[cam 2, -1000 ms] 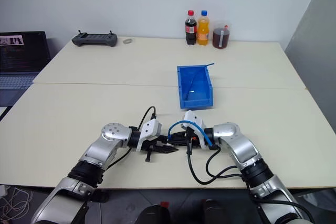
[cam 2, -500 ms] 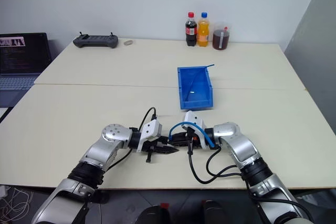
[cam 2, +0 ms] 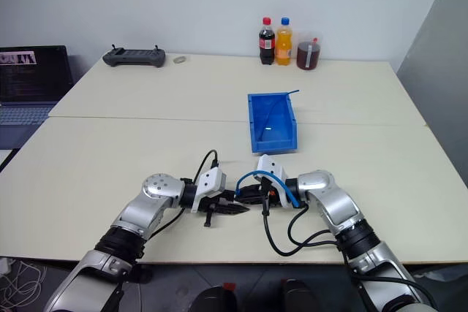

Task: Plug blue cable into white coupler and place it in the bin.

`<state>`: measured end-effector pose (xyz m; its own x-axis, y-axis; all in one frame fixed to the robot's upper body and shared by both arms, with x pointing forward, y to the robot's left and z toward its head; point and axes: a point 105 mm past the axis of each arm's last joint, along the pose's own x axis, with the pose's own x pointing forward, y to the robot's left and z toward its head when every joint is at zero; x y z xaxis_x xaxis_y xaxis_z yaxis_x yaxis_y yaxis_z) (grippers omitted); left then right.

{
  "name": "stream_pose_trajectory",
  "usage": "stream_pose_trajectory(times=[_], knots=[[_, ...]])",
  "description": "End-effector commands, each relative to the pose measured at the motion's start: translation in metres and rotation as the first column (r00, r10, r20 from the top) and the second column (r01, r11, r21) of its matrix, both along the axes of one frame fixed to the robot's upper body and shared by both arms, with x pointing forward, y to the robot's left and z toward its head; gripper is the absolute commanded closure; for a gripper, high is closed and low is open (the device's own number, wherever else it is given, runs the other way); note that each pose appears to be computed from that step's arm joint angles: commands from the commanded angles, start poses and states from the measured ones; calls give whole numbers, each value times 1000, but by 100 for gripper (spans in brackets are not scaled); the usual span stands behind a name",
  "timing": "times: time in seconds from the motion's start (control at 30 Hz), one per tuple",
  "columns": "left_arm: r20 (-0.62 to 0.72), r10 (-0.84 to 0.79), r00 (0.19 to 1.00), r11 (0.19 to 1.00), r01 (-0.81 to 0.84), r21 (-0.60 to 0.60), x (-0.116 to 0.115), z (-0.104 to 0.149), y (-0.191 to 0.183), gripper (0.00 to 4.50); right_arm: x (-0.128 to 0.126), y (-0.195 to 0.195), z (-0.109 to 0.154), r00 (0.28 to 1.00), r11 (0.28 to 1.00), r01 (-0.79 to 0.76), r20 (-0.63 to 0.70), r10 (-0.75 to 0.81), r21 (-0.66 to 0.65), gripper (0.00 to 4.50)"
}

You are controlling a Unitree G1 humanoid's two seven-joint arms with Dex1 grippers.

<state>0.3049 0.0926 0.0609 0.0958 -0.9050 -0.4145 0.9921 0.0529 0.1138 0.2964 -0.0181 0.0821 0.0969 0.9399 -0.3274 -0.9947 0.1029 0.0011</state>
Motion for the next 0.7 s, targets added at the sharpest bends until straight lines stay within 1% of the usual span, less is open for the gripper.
stream_pose_trajectory(times=[0.03, 0.1, 0.3, 0.43, 0.53, 0.6, 0.63, 0.7], knots=[[64, -14, 998, 999, 16, -33, 3, 16, -4, 370, -21, -26, -65, 967, 979, -10, -249, -42, -202, 428], [64, -13, 998, 999, 15, -34, 3, 16, -4, 370, -22, -28, -64, 959, 980, -18, -281, -39, -198, 428], [65, -13, 998, 999, 15, -36, 3, 16, -5, 370, -26, -34, -72, 960, 966, -52, -281, -22, -254, 428], [68, -12, 998, 999, 15, -35, 3, 16, -4, 370, -24, -30, -69, 956, 975, -24, -290, -42, -222, 428], [70, -11, 998, 999, 14, -33, 3, 17, -3, 370, -21, -31, -67, 964, 975, -17, -263, -43, -221, 428], [70, -10, 997, 999, 13, -32, 4, 16, -3, 370, -19, -31, -66, 965, 976, -11, -259, -46, -216, 357], [71, -10, 997, 999, 13, -32, 4, 16, -3, 370, -19, -31, -65, 965, 977, -10, -257, -47, -214, 349], [72, -10, 997, 999, 13, -31, 4, 16, -4, 370, -18, -31, -65, 966, 977, -6, -255, -49, -211, 302]])
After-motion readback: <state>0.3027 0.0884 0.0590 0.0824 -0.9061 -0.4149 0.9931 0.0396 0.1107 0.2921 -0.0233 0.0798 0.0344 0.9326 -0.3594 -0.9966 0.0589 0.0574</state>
